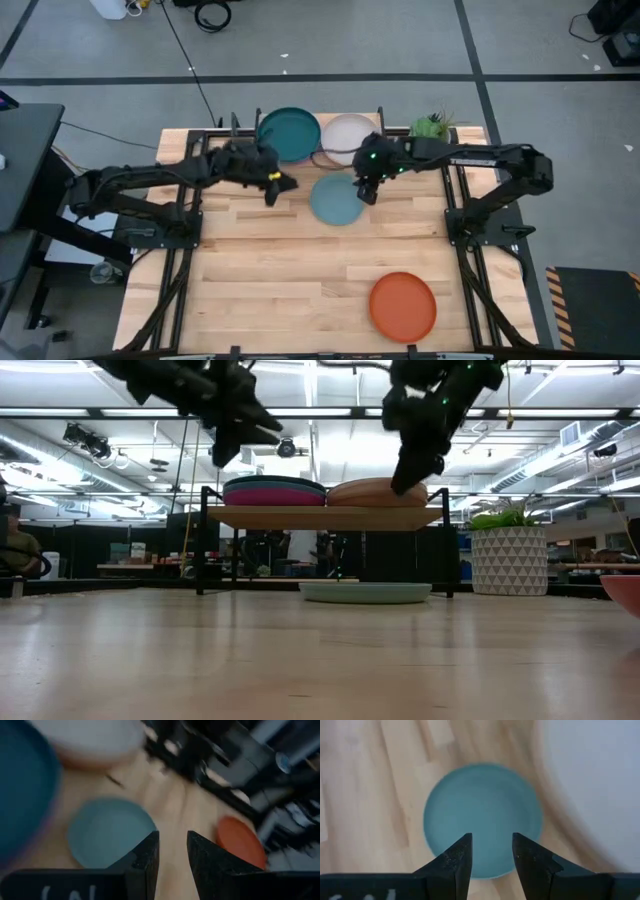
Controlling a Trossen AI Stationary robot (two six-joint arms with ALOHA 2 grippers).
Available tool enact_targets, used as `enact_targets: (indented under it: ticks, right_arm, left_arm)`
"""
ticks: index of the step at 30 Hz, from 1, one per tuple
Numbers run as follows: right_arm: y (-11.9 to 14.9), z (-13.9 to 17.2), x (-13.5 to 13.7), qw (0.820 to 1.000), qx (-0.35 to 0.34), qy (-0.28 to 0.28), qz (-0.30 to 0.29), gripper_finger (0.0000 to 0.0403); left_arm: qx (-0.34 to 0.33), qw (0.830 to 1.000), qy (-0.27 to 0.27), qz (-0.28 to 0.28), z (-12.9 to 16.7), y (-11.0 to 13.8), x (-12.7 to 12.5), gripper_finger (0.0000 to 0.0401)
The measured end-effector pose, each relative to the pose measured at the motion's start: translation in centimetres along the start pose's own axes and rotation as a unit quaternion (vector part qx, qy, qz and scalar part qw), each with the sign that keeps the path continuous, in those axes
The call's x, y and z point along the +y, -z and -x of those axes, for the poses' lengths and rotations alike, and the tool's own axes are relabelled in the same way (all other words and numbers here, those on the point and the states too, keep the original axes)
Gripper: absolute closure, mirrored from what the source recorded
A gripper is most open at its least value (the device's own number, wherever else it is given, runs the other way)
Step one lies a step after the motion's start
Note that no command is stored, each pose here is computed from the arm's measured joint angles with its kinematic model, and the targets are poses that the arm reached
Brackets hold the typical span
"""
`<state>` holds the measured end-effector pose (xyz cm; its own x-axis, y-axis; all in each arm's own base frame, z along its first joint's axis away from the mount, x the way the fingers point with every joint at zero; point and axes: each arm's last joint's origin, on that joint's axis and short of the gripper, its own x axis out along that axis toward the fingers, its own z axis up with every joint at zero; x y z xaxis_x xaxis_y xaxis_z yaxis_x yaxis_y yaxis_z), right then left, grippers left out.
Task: Place and stack plates onto a shelf
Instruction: Stack the light blue plate on top of the gray plate on the shelf
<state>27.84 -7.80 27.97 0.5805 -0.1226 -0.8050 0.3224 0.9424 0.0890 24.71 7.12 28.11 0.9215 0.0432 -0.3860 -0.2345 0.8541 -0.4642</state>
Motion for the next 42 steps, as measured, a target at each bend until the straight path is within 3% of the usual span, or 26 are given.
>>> enact_targets:
  ticks: [7, 18, 22, 26, 32, 37, 42]
  right_arm:
    - [1.5, -3.1, 2.6, 0.998, 0.044, -0.002, 0.049, 0.0268]
    - [5.7, -4.9, 5.8, 0.994, 0.001, -0.023, 0.11, 0.0285]
    - [7.1, -6.4, 6.6, 0.984, -0.029, -0.039, 0.173, 0.0286]
    - [7.1, -8.0, 7.0, 0.975, -0.054, -0.053, 0.208, 0.028]
    - [6.9, -10.7, 7.2, 0.968, -0.074, -0.085, 0.226, 0.025]
    - [7.3, -12.0, 7.1, 0.966, -0.066, -0.066, 0.24, 0.0232]
    - [8.2, -13.5, 7.1, 0.963, -0.036, -0.069, 0.256, 0.0232]
  left_arm:
    - [0.078, 0.996, 0.042, -0.001, -1.0, 4.3, -1.3, 0.0294]
    - [0.137, 0.99, 0.007, -0.04, -3.2, 8.6, -3.7, 0.0294]
    - [0.143, 0.989, -0.013, -0.04, -3.7, 9.2, -3.7, 0.0294]
    - [0.145, 0.989, -0.017, 0.015, -3.8, 9.2, -3.7, 0.0294]
    - [0.193, 0.979, 0.034, 0.057, -3.5, 9.5, -4.1, 0.0294]
    - [0.239, 0.967, 0.031, 0.086, -3.2, 10.3, -4.1, 0.0294]
    - [0.221, 0.97, 0.059, 0.087, -2.7, 9.9, -5.1, 0.0297]
